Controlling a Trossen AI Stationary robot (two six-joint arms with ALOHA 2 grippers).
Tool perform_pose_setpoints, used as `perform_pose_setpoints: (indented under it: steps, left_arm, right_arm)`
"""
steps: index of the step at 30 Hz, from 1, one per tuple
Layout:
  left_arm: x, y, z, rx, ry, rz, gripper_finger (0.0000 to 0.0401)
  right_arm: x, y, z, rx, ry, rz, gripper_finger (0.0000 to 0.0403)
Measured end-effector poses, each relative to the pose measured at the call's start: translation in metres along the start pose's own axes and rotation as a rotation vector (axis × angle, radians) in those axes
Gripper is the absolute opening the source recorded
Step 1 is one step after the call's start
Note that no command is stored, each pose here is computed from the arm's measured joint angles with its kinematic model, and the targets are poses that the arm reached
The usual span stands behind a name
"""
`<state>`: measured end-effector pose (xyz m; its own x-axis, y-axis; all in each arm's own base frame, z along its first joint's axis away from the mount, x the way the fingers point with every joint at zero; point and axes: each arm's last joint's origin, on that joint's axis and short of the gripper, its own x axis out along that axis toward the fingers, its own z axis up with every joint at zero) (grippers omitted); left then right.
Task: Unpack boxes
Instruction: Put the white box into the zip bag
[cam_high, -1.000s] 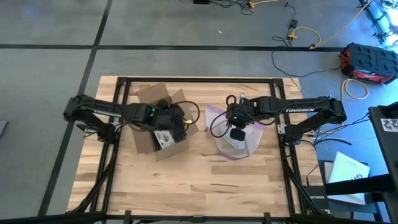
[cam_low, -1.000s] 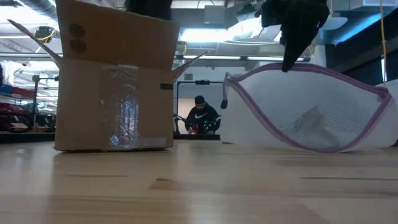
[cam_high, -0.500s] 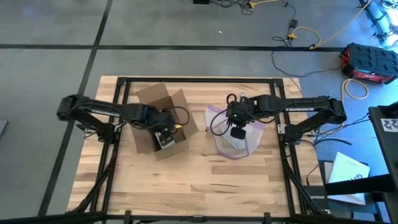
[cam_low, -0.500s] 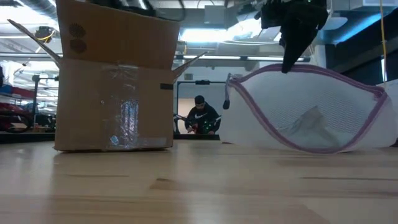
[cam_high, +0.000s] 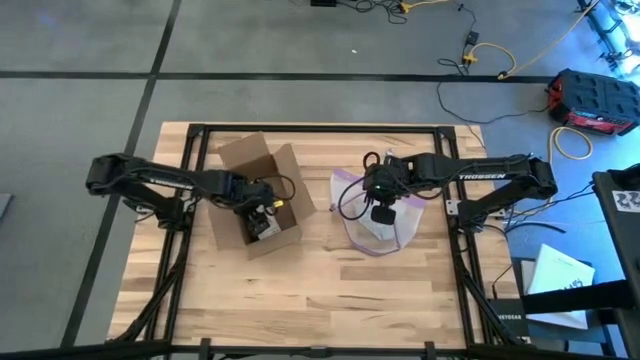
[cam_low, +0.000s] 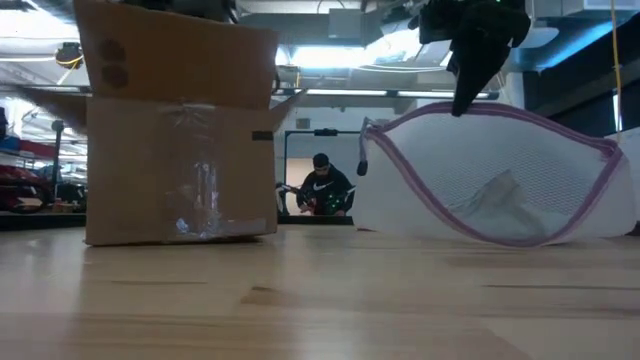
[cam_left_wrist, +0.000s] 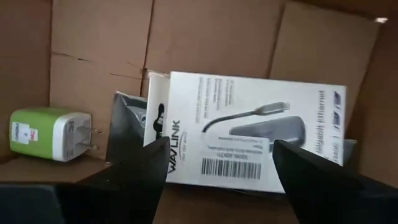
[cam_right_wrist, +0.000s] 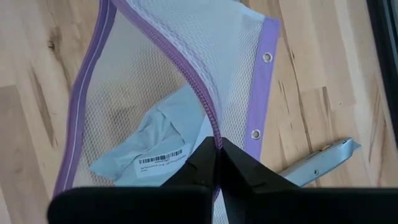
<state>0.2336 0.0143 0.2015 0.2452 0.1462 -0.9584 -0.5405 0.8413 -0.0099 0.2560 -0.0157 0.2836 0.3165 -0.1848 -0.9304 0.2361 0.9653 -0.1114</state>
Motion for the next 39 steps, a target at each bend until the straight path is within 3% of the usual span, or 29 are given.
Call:
perform_pose_setpoints:
  steps: [17,29,32,39]
  left_arm:
    - [0.022,-0.004,0.008,0.190,0.057,-0.048,0.0292]
    - [0.043,-0.005,0.011,0.217,0.132,-0.044,0.0291]
    - [0.039,-0.006,0.012,0.208,0.128,-0.042,0.0267]
    - [0.018,-0.011,0.026,0.201,0.032,-0.032,0.0168]
  right_arm:
    - [0.000,0.000,0.000,0.002,-0.004,0.000,0.0000]
    - [0.000,0.000,0.000,0.003,-0.002,0.000,0.0000]
    - [0.000,0.000,0.000,0.004,-0.003,0.000,0.0000]
    - [0.000,0.000,0.000,0.004,-0.004,0.000,0.0000]
